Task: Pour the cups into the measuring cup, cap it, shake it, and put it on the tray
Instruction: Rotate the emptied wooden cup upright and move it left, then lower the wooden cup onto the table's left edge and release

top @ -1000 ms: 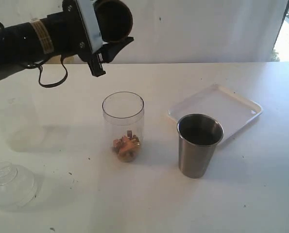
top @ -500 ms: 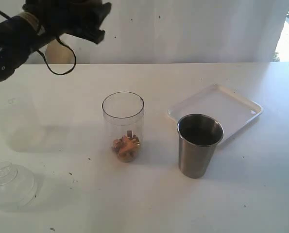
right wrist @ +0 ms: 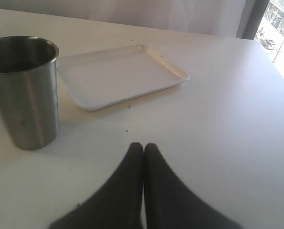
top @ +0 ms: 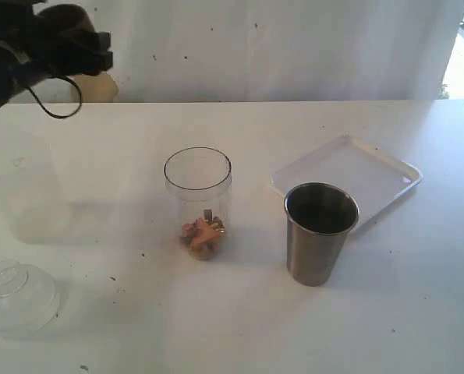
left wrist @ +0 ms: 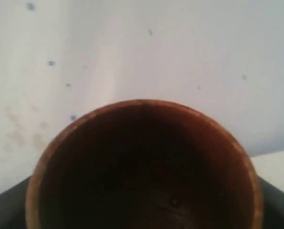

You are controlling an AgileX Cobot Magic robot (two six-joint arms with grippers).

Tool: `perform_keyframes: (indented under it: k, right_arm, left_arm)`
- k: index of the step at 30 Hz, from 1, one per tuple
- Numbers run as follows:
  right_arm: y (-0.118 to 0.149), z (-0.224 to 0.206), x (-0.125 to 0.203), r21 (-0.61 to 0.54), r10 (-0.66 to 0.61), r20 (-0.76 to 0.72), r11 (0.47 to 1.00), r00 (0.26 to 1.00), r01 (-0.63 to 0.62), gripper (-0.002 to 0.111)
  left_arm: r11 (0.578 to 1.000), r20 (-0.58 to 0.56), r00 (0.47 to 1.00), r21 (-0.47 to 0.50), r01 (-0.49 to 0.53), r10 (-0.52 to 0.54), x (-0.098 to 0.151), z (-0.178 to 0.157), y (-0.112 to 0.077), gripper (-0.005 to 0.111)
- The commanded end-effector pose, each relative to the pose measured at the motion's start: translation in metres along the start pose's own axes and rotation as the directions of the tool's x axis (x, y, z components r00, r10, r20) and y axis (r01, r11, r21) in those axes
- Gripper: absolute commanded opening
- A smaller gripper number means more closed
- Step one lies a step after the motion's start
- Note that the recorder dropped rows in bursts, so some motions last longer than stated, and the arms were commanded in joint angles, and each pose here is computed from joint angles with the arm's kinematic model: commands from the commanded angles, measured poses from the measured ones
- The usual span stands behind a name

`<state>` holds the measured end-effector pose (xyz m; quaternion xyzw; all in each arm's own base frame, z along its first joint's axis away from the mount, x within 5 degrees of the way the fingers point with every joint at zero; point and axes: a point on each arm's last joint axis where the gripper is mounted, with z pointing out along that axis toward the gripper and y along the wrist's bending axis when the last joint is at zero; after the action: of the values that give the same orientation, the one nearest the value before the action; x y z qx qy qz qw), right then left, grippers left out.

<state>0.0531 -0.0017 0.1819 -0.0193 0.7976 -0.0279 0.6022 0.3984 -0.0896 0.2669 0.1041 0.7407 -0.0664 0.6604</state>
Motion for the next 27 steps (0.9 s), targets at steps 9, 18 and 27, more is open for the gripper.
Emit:
perform_keyframes:
  k: [9, 18, 27]
  right_arm:
    - [0.000, 0.000, 0.001, 0.007, 0.000, 0.010, 1.000, 1.000, 0.000, 0.000]
    - [0.000, 0.000, 0.001, 0.007, 0.000, 0.010, 1.000, 1.000, 0.000, 0.000]
    - [0.000, 0.000, 0.001, 0.007, 0.000, 0.010, 1.000, 1.000, 0.000, 0.000]
  left_arm:
    - [0.937, 0.025, 0.986, -0.307, 0.166, -0.166, -0.004, -0.048, 0.114, 0.000]
    - [0.877, -0.005, 0.973, -0.434, 0.205, -0.230, 0.092, -0.121, 0.142, 0.000]
    - [0.921, -0.027, 0.957, -0.283, 0.269, -0.288, 0.142, -0.116, 0.123, 0.000]
